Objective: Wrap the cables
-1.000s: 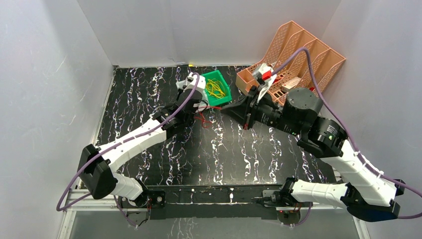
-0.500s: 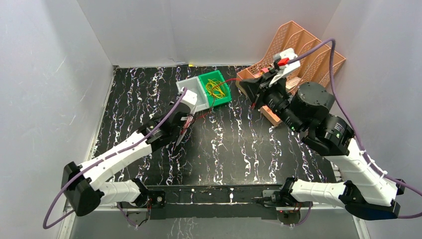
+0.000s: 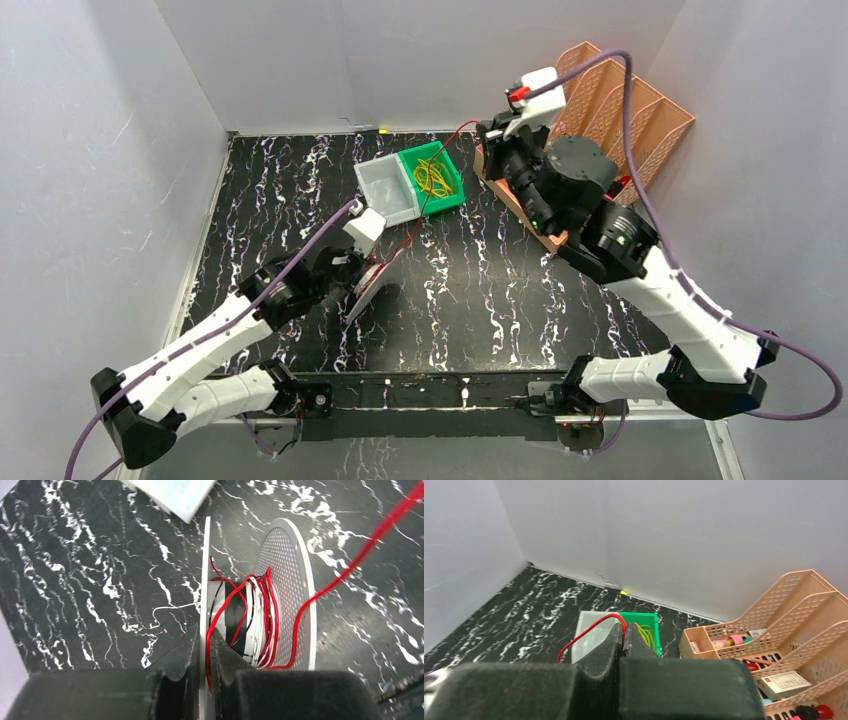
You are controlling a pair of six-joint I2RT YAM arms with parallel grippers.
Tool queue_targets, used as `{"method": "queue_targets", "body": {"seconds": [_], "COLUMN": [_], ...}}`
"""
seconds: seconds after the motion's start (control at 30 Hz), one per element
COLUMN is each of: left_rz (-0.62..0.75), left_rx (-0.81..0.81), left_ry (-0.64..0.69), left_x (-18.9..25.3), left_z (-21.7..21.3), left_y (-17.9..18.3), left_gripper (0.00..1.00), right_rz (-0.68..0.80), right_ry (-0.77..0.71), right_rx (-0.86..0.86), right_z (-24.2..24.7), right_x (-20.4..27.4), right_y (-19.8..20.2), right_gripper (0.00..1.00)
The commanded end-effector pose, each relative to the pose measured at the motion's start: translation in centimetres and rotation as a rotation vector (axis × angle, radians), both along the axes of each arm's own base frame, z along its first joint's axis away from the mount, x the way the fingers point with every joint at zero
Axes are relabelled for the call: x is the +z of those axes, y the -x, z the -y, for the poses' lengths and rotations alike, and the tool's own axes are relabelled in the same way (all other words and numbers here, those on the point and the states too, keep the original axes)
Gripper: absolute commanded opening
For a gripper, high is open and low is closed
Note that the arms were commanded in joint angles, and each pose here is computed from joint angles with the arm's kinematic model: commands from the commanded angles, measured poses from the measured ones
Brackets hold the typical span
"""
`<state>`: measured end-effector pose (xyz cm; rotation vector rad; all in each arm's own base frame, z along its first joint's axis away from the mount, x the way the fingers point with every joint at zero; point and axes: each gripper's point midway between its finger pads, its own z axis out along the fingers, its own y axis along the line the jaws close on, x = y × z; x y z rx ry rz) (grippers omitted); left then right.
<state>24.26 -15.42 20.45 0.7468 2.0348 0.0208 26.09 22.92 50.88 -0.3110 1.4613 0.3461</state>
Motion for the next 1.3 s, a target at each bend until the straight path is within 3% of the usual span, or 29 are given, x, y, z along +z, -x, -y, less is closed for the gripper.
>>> {"method": "queue_targets", "body": {"seconds": [0.0,0.2,0.43,0.67,0.83,1.03,1.27], "left_rz": [-0.020,-0.020,0.033,0.131,0.216,0.328,0.423], "left_rx": [-0.162,-0.184,-0.221,-0.250,-0.232,-0.131,0.046], "left_ry": [0.089,0.153,0.275,0.490,0.646,0.809,0.915], "left_x": [1.2,2.7,7.0,13.2,18.0,22.3,24.0], "left_z": [1.2,0.8,0.4,1.1,0.6,-0.8,-2.5], "left_y": [2.6,4.3,6.1,7.2,7.8,7.1,4.8], "left_gripper": [0.00,0.00,0.00,0.00,0.00,0.00,0.00], "right_rz": [0.034,-0.181,-0.452,-0.612,-0.728,-0.785,-0.808], "right_ry": [0.000,-0.031,-0.253,-0.381,-0.380,-0.398,-0.311], "right_rx": [-0.132,-0.166,-0.171,-0.191,-0.166,-0.073,-0.019], "right_z": [1.7,4.9,11.1,11.4,10.7,8.5,4.3], "right_x": [0.3,-7.8,-18.2,-27.7,-34.1,-38.0,-41.3], "right_y": [-3.5,-10.5,-14.1,-13.1,-11.4,-9.3,-4.9], "right_gripper": [0.00,0.00,0.00,0.00,0.00,0.00,0.00]}}
